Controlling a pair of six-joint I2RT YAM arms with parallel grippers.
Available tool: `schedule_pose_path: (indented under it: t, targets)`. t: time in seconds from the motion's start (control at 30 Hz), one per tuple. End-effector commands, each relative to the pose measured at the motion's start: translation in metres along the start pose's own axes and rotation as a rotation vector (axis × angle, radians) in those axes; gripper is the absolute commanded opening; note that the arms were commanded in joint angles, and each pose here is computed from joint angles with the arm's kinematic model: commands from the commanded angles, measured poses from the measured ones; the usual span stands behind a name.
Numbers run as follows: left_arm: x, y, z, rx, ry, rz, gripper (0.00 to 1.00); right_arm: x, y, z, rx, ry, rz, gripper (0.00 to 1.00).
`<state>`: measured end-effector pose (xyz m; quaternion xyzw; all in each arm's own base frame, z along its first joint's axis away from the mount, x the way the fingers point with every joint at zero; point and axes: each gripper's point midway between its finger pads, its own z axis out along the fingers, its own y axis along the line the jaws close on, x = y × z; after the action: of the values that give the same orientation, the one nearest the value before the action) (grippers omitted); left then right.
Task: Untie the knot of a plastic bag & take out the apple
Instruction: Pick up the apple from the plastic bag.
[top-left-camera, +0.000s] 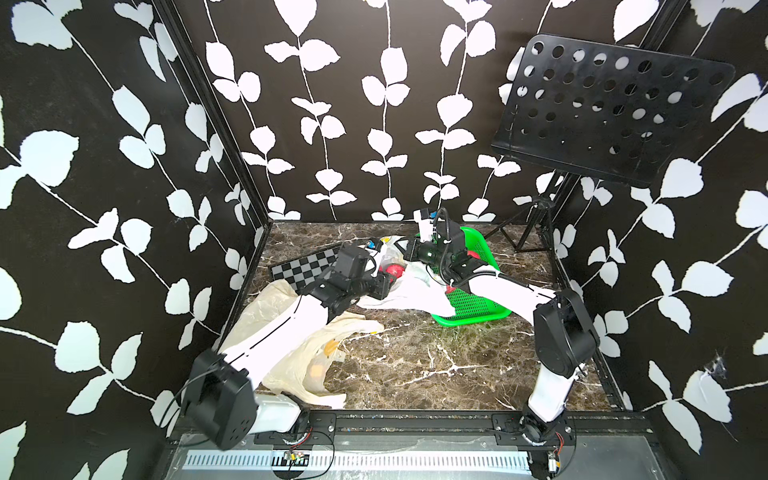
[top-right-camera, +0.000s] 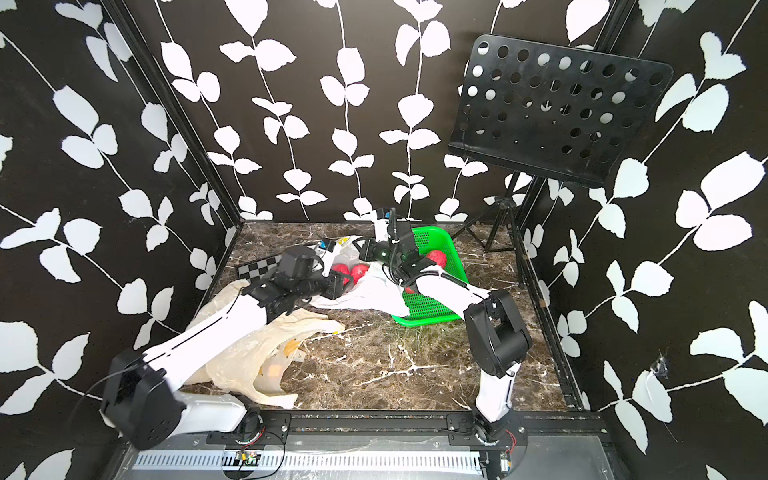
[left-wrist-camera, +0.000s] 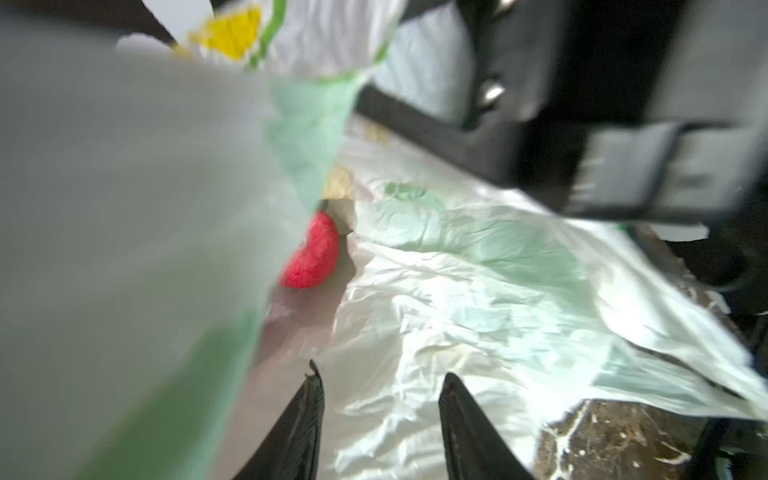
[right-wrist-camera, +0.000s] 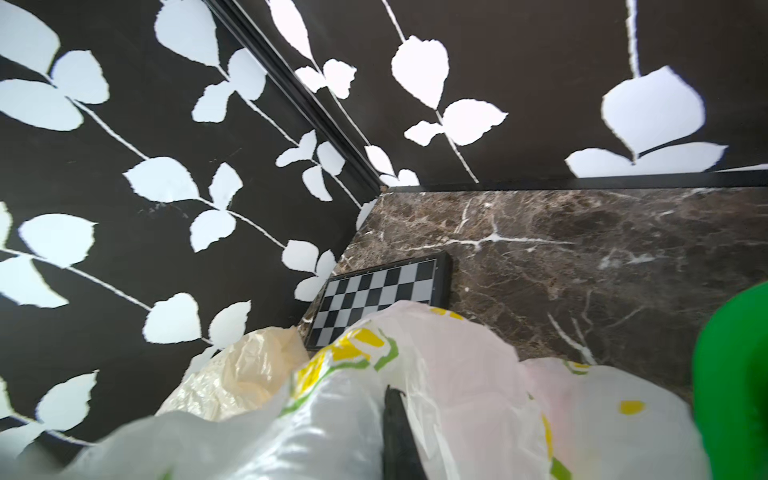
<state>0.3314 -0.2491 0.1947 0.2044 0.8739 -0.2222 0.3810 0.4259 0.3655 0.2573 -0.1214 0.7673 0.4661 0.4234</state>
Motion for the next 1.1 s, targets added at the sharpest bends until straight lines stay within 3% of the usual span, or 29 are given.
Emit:
schedule_pose_path:
  t: [0.0,0.23,0.47,0.67,1.07]
  targets:
    - [-0.006,0.025,0.006,-0.142,-0.022,0.038,0.46,-0.017,0.035,-0.012,-0.098,-0.058,-0.028,0.05]
    - [0.016,0.088,0.03,-0.357,0.016,0.098,0.47,0.027,0.016,-0.016,-0.055,0.002,0.016,0.05]
    - [0.035,0.078,0.051,-0.269,0.015,0.254,0.6,0.058,0.013,-0.014,-0.03,0.041,0.036,0.05]
    - [0.022,0.078,0.07,-0.261,0.011,0.344,0.68,0.06,-0.007,-0.013,0.072,0.063,0.027,0.04]
    - [-0.016,0.112,0.083,-0.46,0.029,0.367,0.77,0.058,-0.006,-0.011,0.064,0.104,-0.052,0.04]
